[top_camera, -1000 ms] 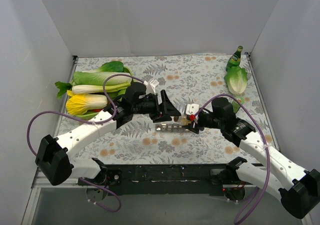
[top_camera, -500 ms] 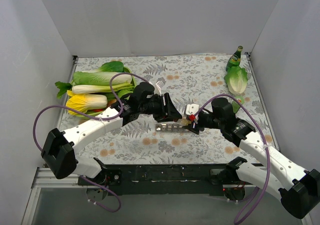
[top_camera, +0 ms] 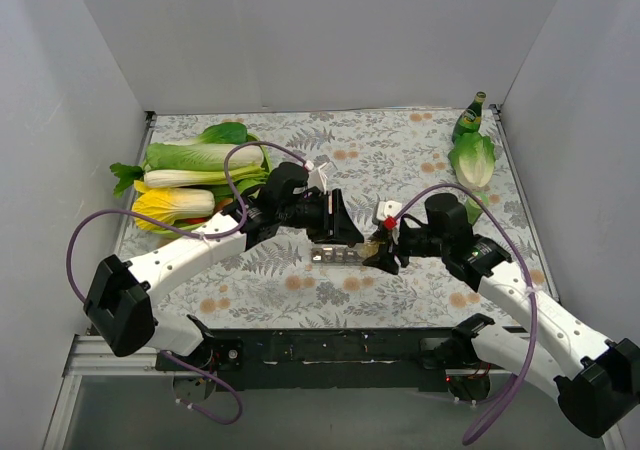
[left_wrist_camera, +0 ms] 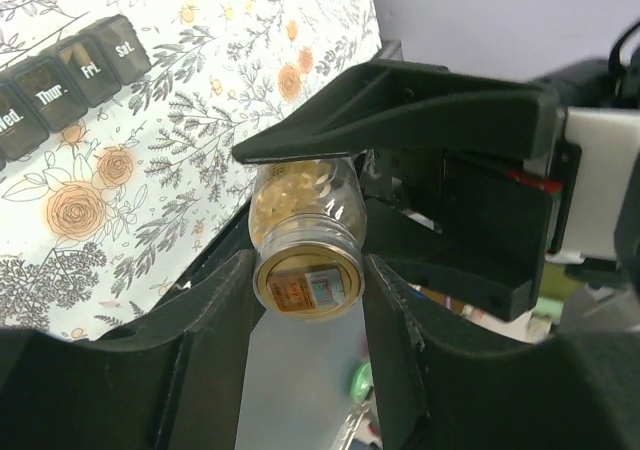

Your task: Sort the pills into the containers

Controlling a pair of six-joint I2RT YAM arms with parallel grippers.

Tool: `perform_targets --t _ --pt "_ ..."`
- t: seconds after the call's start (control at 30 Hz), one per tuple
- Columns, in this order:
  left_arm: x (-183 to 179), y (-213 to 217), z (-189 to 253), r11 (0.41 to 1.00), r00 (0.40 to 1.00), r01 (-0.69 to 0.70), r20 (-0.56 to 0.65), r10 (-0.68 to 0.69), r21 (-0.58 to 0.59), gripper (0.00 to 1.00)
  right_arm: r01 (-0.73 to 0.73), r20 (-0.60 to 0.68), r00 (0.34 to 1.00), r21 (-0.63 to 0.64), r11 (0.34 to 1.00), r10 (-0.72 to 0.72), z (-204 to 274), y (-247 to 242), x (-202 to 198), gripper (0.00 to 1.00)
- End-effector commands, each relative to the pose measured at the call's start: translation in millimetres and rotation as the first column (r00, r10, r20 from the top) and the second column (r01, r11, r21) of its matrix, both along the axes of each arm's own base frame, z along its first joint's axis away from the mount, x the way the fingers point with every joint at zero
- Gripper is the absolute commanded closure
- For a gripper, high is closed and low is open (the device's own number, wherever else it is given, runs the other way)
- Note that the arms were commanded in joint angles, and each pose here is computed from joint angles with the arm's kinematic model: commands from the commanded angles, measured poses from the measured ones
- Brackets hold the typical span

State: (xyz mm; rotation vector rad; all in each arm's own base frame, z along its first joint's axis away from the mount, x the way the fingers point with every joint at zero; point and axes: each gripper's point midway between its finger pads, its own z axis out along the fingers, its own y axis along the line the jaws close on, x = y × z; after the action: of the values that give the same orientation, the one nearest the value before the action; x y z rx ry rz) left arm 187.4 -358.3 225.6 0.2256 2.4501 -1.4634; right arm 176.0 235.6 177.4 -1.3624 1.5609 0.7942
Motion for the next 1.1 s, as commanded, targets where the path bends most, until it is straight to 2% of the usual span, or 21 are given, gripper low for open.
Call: perform_targets --t 0.0,0.03,0.13,0.17,0.2,0.27,0.3,0.37,0.4,0.47,0.57,0.67,0.8,0.93,1.07 --pt "-35.3 0.0 12.6 0.966 0.964 0.248 0.115 -0.240 -0.066 0.71 -0.109 -0.093 0.987 0.202 0.973 0.130 46.8 21.5 -20.8 0.92" --pt "-38.3 1.2 11.9 0.953 0.944 0.297 0.167 -0.283 -0.062 0.71 -0.139 -0.160 0.971 0.237 0.961 0.180 49.5 23.8 -33.7 0.92" --pt "-56.7 6.0 20.8 0.899 0.886 0.428 0.239 -0.397 -0.094 0.70 -0.201 -0.222 0.934 0.316 0.927 0.278 56.5 27.2 -50.2 0.92" --pt "-61.9 9.0 21.8 0.877 0.859 0.472 0.270 -0.436 -0.087 0.69 -0.179 -0.303 0.909 0.337 0.924 0.287 57.0 27.3 -56.4 0.92" --pt "-65.6 10.7 22.1 0.860 0.839 0.504 0.284 -0.464 -0.083 0.68 -0.195 -0.284 0.908 0.367 0.910 0.309 63.8 29.1 -56.6 0.92" --pt "-68.3 13.4 15.9 0.835 0.813 0.548 0.265 -0.519 -0.044 0.66 -0.184 -0.390 0.856 0.386 0.904 0.340 56.2 27.5 -67.8 0.93" --pt "-72.3 14.6 16.9 0.815 0.797 0.577 0.249 -0.550 -0.046 0.66 -0.186 -0.385 0.855 0.400 0.897 0.349 57.9 28.4 -67.9 0.93" --pt "-75.1 18.6 2.4 0.803 0.793 0.596 0.168 -0.586 -0.011 0.61 -0.166 -0.438 0.829 0.402 0.901 0.348 50.2 27.2 -72.2 0.93" --pt "-70.0 16.7 4.0 0.800 0.784 0.600 0.192 -0.591 0.012 0.55 -0.160 -0.447 0.825 0.403 0.901 0.346 48.5 26.9 -72.4 0.93" --pt "-67.4 18.2 -3.8 0.802 0.789 0.595 0.155 -0.594 0.048 0.45 -0.157 -0.447 0.825 0.406 0.900 0.346 46.8 26.6 -73.0 0.93" --pt "-59.1 15.9 -4.8 0.815 0.798 0.574 0.167 -0.579 0.082 0.31 -0.143 -0.452 0.827 0.404 0.904 0.333 44.8 26.0 -71.8 0.93" --pt "-50.7 13.9 -4.1 0.836 0.816 0.538 0.179 -0.549 0.110 0.25 -0.126 -0.458 0.831 0.400 0.908 0.317 42.1 24.6 -69.7 0.93" --pt "-44.2 11.4 14.2 0.861 0.827 0.499 0.240 -0.508 0.101 0.12 -0.117 -0.451 0.840 0.393 0.912 0.303 39.9 22.4 -68.0 0.93" --pt "-42.1 12.1 34.4 0.881 0.832 0.468 0.299 -0.468 0.075 0.02 -0.119 -0.424 0.858 0.388 0.914 0.291 41.3 21.0 -64.7 0.94" --pt "-42.5 19.1 44.9 0.901 0.853 0.431 0.308 -0.421 0.038 0.02 -0.137 -0.374 0.882 0.379 0.915 0.287 43.5 20.6 -60.9 0.93"
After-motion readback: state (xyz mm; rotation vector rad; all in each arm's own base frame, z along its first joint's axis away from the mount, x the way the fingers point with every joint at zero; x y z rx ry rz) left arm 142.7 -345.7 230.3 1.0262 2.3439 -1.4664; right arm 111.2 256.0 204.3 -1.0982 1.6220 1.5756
